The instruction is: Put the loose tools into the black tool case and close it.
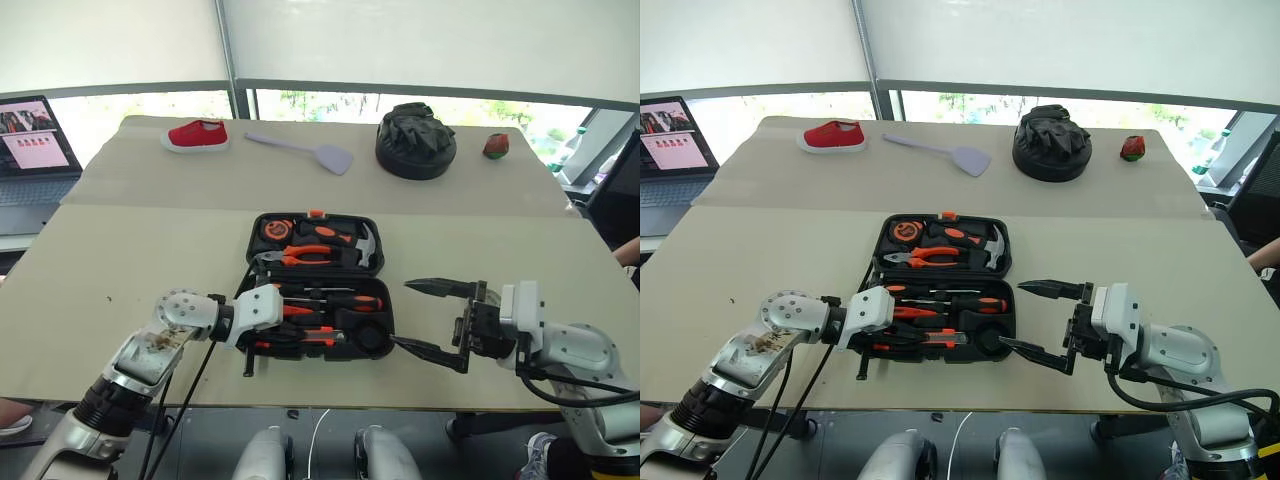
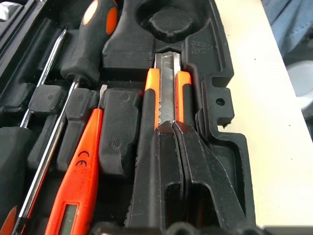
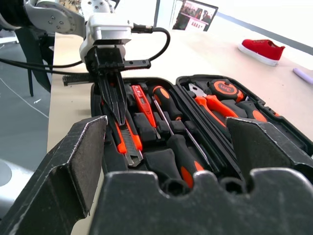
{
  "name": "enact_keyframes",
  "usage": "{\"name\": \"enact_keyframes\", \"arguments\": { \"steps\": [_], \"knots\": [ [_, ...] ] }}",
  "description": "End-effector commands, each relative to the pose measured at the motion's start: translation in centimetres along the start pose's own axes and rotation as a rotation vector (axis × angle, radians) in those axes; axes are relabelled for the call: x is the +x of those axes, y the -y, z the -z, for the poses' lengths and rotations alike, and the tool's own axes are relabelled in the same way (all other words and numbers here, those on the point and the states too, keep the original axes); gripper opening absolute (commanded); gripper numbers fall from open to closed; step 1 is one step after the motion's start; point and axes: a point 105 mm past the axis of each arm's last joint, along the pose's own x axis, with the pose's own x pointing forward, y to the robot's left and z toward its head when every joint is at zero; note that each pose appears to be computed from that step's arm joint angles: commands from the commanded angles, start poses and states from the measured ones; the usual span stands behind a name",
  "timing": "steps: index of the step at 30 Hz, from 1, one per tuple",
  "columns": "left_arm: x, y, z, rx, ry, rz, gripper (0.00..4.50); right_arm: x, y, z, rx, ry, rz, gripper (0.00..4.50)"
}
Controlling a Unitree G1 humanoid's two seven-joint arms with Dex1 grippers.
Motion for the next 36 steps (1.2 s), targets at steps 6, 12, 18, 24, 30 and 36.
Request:
{"name": "enact_keyframes", "arguments": {
  "steps": [6, 12, 18, 24, 30, 36],
  "knots": [
    [-0.5, -1.7, -0.9, 0.038, 0.159, -0.151, 0.06, -1.1, 1.1, -0.7, -0.029, 0.016, 0.073, 4.5],
    [-4.0, -2.5, -5.2, -0.001, 0.499, -0.239, 0.77, -7.6, 2.0, 1.5, -0.035, -0.141, 0.279, 4.5],
    [-8.2, -1.6, -2.9, 0.09, 0.436, -0.258, 2.9, -14.7, 0.5, 4.1, -0.002, -0.302, 0.501, 4.5],
    [-10.2, -1.4, 0.0, -0.035, 0.428, -0.216, 4.41, -18.3, -0.3, 6.6, 0.009, -0.471, 0.652, 4.5],
    [-8.1, -1.0, -2.4, -0.02, 0.514, -0.135, 4.41, -15.0, 2.2, 5.4, -0.032, -0.598, 0.395, 4.5],
    [-6.1, -0.5, -3.9, 0.009, 0.55, -0.103, 4.41, -13.1, 5.4, 5.5, 0.037, -0.753, 0.264, 4.5]
  ]
}}
